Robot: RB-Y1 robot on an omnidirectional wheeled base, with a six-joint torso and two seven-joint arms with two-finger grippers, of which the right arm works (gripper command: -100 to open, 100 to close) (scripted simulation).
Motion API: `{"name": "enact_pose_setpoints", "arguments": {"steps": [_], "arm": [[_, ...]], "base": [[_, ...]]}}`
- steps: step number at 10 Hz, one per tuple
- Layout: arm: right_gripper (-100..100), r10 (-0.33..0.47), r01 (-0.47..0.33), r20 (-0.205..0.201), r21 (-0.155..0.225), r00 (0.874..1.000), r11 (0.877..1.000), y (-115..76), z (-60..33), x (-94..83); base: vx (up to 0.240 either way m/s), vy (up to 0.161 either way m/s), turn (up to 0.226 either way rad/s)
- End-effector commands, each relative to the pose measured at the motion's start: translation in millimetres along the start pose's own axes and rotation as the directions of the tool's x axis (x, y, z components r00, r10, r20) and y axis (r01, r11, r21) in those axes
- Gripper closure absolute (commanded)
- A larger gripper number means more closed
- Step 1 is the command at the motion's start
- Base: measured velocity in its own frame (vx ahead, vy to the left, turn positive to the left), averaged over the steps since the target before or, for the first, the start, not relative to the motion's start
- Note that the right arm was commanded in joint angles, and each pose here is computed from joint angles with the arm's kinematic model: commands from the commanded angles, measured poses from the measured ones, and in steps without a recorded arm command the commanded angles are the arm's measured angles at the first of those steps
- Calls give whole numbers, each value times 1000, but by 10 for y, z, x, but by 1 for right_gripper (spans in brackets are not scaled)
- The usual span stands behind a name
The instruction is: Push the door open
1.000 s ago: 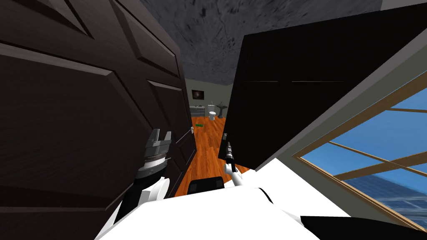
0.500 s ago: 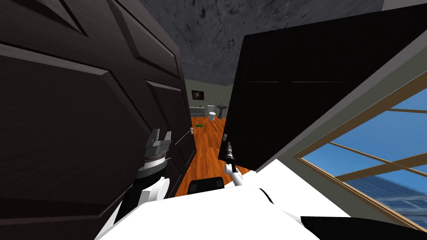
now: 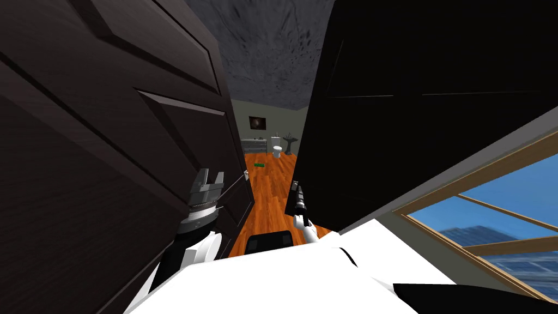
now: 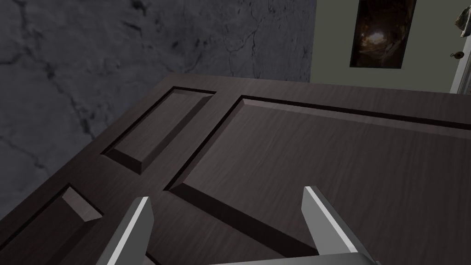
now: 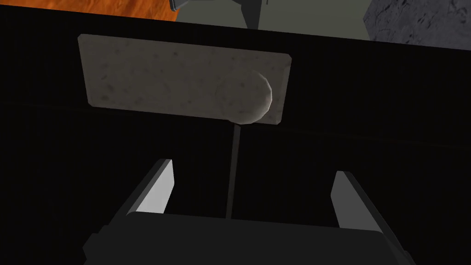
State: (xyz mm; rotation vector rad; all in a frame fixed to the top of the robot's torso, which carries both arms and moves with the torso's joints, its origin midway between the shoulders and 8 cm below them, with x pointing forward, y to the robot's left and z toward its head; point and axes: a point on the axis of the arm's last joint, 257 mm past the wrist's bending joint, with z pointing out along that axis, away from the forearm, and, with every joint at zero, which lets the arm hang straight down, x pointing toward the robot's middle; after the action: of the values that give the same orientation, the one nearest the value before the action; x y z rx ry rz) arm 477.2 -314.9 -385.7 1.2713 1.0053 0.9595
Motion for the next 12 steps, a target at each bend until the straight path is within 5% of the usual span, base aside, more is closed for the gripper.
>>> {"name": "enact_pose_setpoints", "arguments": {"steps": [1,5,6,11,12], "arm": [[-100,8,-8,1,0,1000,1000,-10,-37,70],[-100,34,-34,1,6,999,999,-25,-113,236],[100,34,-34,1,6,999,999,-25,-113,236],[100,34,-34,1,6,999,999,-25,-113,236],[100,5,-5,36,3,999,1000,-21,-46,-32]], "base": [[199,-62,15],[160,-57,8],[-15,6,6],[-11,5,0],[106,-14,-80]]}}
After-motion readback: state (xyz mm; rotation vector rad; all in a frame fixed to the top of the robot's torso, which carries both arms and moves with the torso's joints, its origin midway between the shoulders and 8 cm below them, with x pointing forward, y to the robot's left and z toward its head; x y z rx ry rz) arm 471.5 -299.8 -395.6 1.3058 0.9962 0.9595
